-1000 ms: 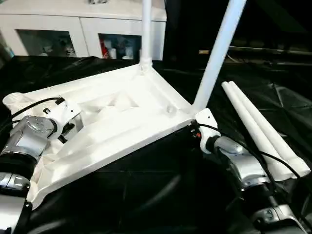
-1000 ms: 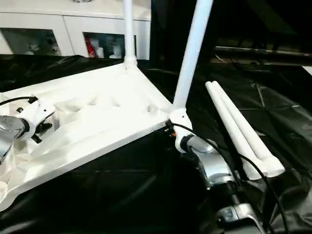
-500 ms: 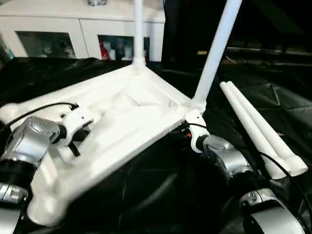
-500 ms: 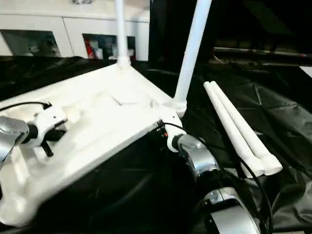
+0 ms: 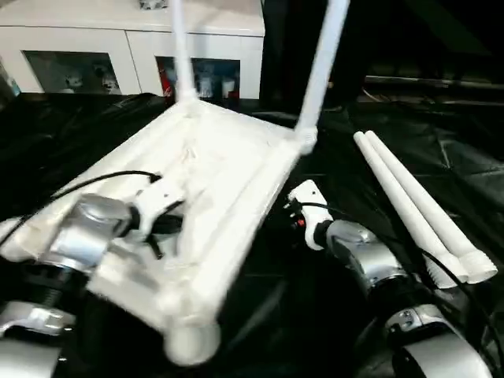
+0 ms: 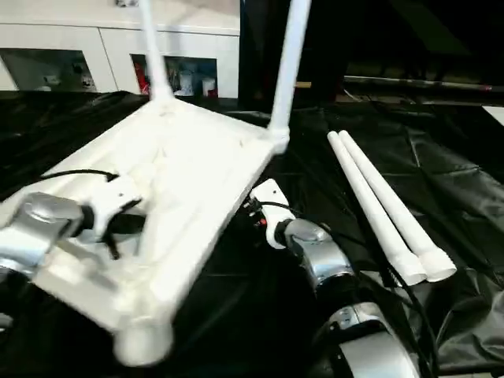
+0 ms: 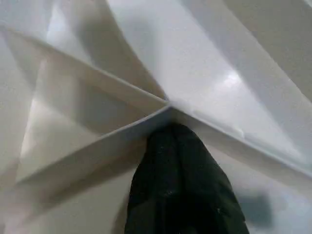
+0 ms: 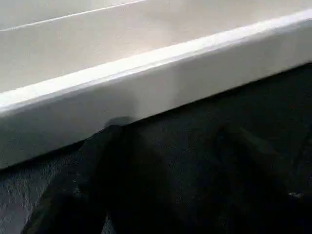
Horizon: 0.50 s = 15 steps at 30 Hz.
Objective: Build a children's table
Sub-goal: Rotate table base
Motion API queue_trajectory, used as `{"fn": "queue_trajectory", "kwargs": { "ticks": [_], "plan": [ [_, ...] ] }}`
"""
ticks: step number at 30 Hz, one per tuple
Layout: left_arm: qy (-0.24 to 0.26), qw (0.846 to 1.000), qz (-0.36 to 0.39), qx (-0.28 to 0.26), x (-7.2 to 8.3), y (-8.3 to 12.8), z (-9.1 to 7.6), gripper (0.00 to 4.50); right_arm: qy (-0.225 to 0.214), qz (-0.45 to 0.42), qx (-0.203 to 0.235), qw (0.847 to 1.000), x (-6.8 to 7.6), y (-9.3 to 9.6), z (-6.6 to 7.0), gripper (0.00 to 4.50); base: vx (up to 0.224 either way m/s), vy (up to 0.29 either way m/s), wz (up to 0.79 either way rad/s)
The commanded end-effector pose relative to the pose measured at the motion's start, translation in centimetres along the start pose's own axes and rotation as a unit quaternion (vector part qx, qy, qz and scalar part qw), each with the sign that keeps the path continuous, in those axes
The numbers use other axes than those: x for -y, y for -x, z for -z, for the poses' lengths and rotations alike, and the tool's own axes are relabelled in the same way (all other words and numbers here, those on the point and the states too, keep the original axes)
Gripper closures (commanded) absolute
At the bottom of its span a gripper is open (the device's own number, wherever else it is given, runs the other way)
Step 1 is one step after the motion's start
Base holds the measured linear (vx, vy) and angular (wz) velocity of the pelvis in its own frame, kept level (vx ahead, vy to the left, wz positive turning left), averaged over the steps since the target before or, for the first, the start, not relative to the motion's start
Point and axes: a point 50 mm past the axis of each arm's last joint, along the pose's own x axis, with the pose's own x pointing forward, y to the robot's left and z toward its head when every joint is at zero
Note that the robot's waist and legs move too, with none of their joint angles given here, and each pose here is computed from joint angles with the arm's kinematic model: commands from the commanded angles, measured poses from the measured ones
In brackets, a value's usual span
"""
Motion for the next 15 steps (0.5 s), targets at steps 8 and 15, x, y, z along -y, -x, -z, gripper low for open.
{"fn": "queue_trajectory", "kwargs": {
  "ticks": [8,15],
  "plan": [
    [-0.046,0.99,0.091,0.102,4.3,-4.0,-5.9,4.5,0.031,-0.078,0.037,0.996,-1.8,-0.4,-1.6,2.31,0.0,0.0,0.0],
    [-0.039,0.988,0.065,0.136,5.1,-5.7,-8.0,4.5,0.046,-0.057,0.034,0.997,-1.1,-0.4,-1.9,2.77,0.0,0.0,0.0]
  ]
}}
